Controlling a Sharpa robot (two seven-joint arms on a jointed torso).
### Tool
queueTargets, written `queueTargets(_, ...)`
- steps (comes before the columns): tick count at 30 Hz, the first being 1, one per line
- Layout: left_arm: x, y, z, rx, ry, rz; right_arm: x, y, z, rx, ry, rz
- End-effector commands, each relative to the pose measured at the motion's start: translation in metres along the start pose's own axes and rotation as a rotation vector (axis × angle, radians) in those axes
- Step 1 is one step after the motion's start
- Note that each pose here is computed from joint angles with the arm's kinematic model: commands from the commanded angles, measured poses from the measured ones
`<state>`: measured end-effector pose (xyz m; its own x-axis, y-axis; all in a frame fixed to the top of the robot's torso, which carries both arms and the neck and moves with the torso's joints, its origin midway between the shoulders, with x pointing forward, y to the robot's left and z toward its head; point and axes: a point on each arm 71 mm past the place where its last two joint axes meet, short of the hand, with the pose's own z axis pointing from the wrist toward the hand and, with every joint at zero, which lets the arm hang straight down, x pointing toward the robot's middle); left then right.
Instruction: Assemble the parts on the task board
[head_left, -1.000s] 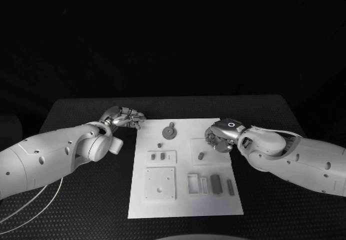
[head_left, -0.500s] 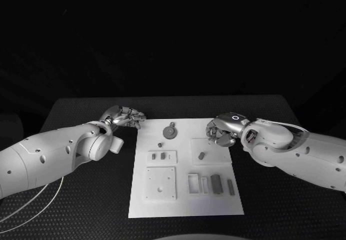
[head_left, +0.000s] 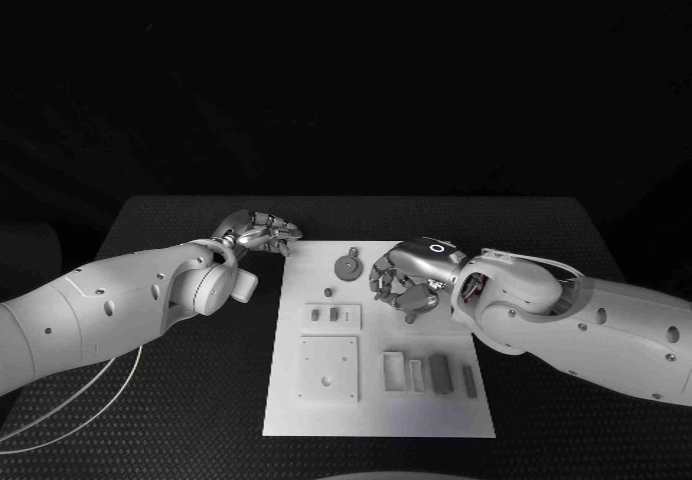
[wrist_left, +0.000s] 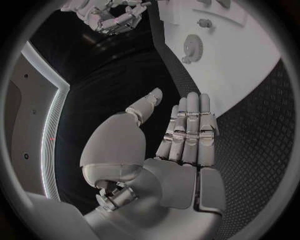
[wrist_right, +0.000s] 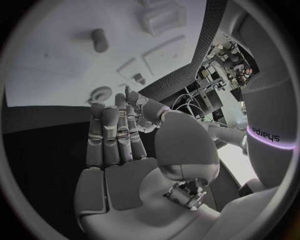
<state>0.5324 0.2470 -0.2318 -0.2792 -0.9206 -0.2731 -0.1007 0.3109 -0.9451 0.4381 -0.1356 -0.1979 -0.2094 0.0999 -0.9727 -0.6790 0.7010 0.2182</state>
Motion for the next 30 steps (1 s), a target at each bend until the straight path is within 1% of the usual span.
queueTargets(1, 0.0014, -0.0016, 0.0045, 0.006, -0.008, -0.02, 0.008, 0.018, 0.009, -0.056, 0.038, -0.014)
queueTargets(5, 0.0029, -0.0021, 0.008, 0.008, -0.012, -0.022, 0.018, 0.033, 0.016, -0.079, 0.063, -0.027)
queueTargets(8, 0.0039, -0.0026, 0.0098, 0.011, -0.015, -0.021, 0.028, 0.042, 0.018, -0.102, 0.084, -0.034)
queueTargets(9, 0.0048, -0.0029, 0.0107, 0.012, -0.012, -0.021, 0.032, 0.045, 0.018, -0.109, 0.099, -0.036)
queueTargets(11, 0.0056, -0.0032, 0.0135, 0.016, -0.008, -0.02, 0.044, 0.052, 0.018, -0.121, 0.151, -0.045)
queueTargets(14, 0.0048, -0.003, 0.0152, 0.017, -0.013, -0.018, 0.054, 0.058, 0.02, -0.136, 0.178, -0.052)
queueTargets(18, 0.0044, -0.0029, 0.0163, 0.018, -0.016, -0.017, 0.066, 0.064, 0.023, -0.15, 0.184, -0.062)
queueTargets(25, 0.0061, -0.0034, 0.0162, 0.02, -0.009, -0.019, 0.075, 0.076, 0.027, -0.176, 0.185, -0.07)
queueTargets(30, 0.0086, -0.0042, 0.0162, 0.021, -0.002, -0.02, 0.079, 0.076, 0.029, -0.178, 0.185, -0.099)
